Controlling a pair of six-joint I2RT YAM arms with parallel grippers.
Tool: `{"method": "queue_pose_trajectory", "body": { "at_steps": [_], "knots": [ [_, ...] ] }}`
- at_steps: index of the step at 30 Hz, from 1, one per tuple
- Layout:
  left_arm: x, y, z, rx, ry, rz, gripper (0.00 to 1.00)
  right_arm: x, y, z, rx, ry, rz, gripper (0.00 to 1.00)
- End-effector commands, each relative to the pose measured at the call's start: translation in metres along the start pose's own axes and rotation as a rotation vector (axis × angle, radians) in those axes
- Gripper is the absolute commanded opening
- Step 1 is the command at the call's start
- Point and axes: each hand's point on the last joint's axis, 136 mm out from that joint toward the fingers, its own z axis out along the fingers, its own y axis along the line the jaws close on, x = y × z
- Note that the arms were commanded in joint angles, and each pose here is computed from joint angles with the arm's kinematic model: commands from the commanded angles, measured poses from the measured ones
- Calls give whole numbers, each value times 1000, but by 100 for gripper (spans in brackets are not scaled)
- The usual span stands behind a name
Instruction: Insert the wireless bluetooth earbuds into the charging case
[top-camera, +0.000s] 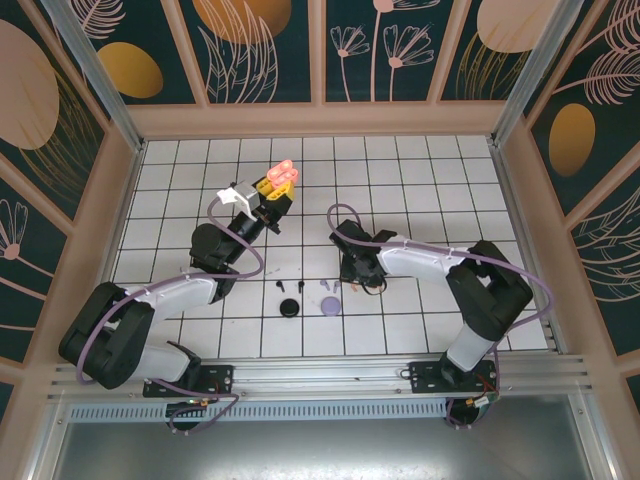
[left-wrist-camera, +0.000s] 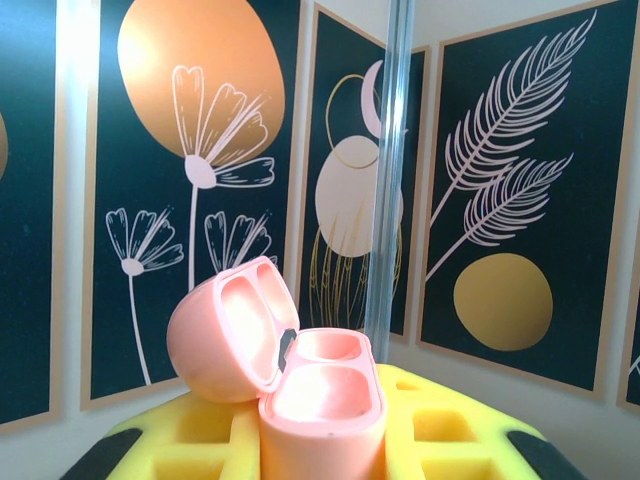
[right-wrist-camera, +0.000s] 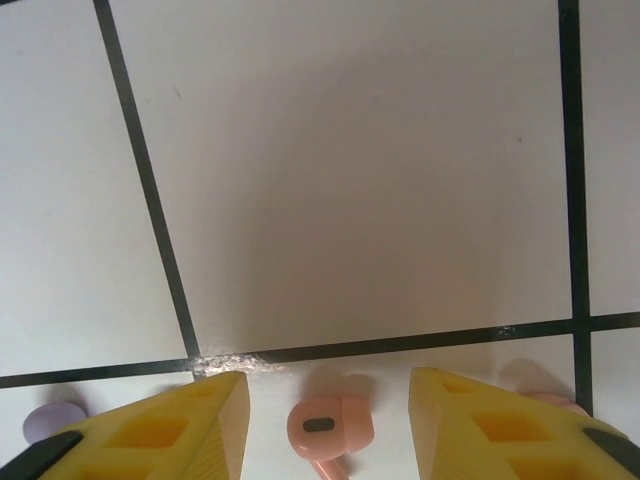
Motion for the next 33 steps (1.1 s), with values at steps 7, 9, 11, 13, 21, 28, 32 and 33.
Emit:
{"method": "queue_pose_trajectory", "body": {
  "at_steps": [7,9,11,13,21,28,32,33],
  "knots": [
    [-25,-11,0,38,-78,29,0,2,10,7,-8,7,-12,47],
    [-24,-11,0,38,-75,26,0,4,11,9,-8,11,-14,47],
    [-24,-11,0,40,-76,25,0,5,12,10,-8,14,-18,46],
    [-24,-11,0,43,-76,24,0,7,12,12,-6,18,-19,46],
    [-23,-13,0,53,-70,15,0,12,7,16,13,25,-23,43],
    [-22,-13,-1,54,-68,16,0,14,6,17,23,24,-25,40],
    [-21,-14,0,54,-67,16,0,16,6,16,30,24,-33,40],
    [-21,-14,-1,54,-67,15,0,16,7,16,32,23,-36,40]
  ]
}}
